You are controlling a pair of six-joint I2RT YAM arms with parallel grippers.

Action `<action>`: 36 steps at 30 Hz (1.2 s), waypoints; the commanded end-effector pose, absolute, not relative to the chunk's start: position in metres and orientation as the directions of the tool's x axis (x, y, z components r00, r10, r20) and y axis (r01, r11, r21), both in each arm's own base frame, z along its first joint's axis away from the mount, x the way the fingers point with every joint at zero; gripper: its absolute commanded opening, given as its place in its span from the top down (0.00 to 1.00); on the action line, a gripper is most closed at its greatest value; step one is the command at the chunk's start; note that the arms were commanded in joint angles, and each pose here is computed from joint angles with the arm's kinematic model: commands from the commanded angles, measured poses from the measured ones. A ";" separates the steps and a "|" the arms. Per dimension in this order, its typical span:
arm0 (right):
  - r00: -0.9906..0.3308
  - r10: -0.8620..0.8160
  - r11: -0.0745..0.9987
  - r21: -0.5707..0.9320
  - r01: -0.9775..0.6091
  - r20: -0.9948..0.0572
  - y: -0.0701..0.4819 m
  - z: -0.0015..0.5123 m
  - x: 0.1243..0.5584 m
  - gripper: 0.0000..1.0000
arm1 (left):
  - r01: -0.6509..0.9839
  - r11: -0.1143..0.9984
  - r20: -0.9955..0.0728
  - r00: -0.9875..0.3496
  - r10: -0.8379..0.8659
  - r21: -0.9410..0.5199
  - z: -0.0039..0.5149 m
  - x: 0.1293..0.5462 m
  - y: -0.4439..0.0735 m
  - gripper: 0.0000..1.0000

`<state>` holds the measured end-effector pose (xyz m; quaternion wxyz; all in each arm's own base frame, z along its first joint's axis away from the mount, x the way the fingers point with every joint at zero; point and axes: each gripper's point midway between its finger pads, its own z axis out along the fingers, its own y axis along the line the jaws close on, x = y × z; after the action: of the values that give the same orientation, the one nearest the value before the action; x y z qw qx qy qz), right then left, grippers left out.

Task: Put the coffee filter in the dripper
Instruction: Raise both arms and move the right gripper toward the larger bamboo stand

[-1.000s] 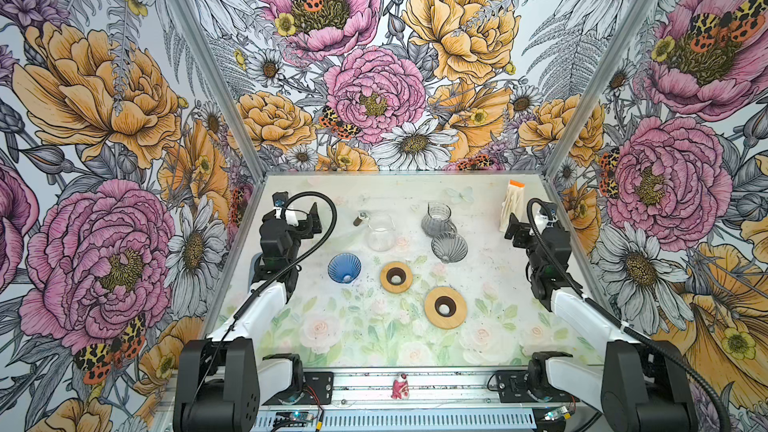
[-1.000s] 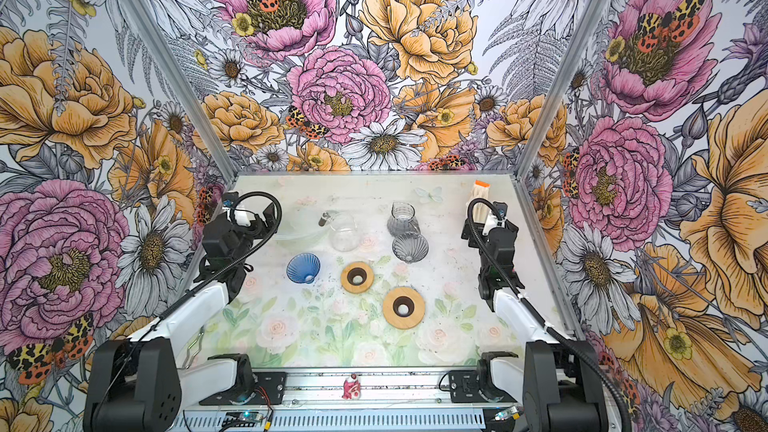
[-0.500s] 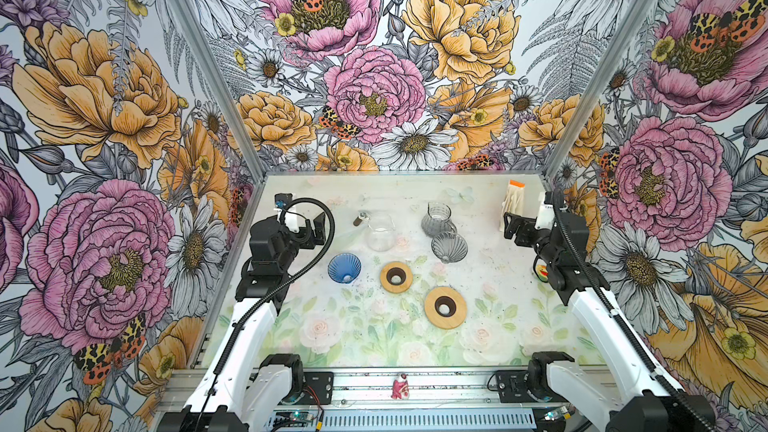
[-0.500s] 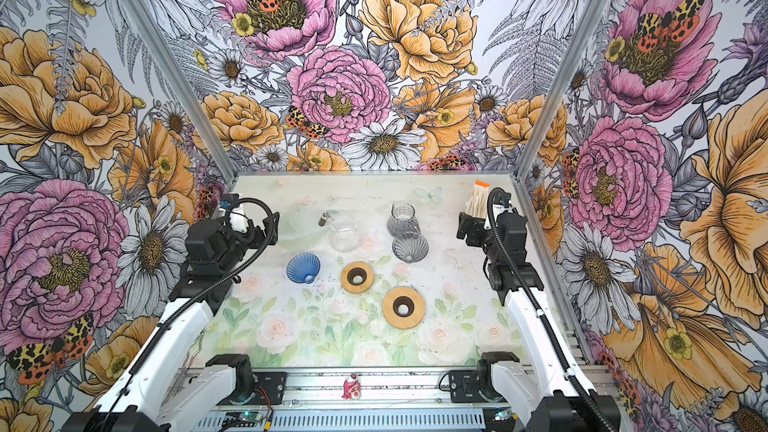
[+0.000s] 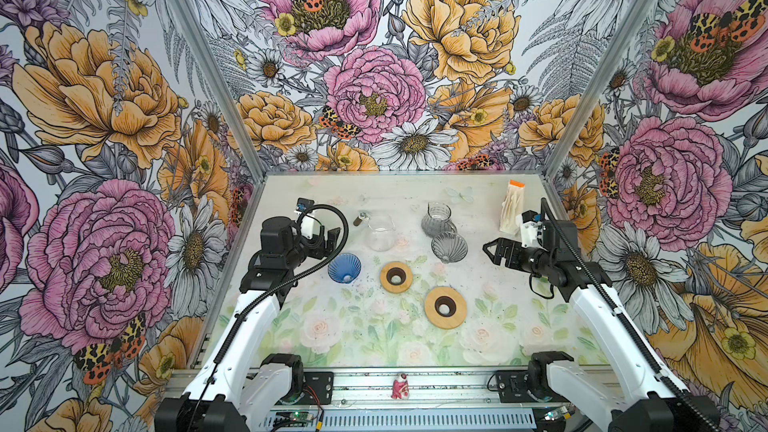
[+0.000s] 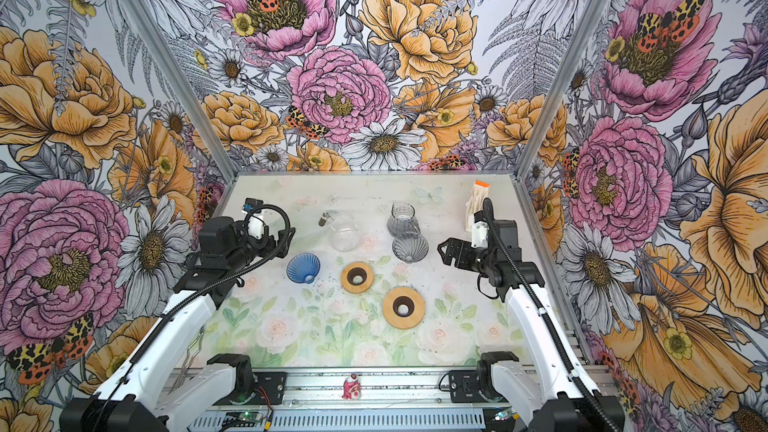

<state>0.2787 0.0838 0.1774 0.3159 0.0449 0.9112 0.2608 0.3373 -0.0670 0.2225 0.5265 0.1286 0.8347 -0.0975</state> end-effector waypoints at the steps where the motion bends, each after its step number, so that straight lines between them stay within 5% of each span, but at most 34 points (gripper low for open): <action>1: -0.877 0.246 0.809 0.586 -0.048 -0.411 0.106 0.156 0.253 0.07 | 0.397 0.918 -0.902 -0.402 0.155 -0.019 0.225 0.335 -0.082 0.01; 14: -0.945 0.264 0.731 0.680 0.065 -0.193 0.139 0.086 0.214 0.13 | 0.454 0.891 -0.876 -0.437 0.204 -0.019 0.210 0.343 -0.095 0.01; 36: -0.983 0.180 0.694 0.714 0.097 -0.041 0.164 0.030 0.196 0.28 | 0.437 0.899 -0.874 -0.439 0.208 -0.006 0.203 0.347 -0.090 0.01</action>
<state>0.1996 0.1629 0.0398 0.0614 0.0737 0.9168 0.3876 0.3426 -0.0900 0.1939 0.4778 0.1849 0.8503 -0.1201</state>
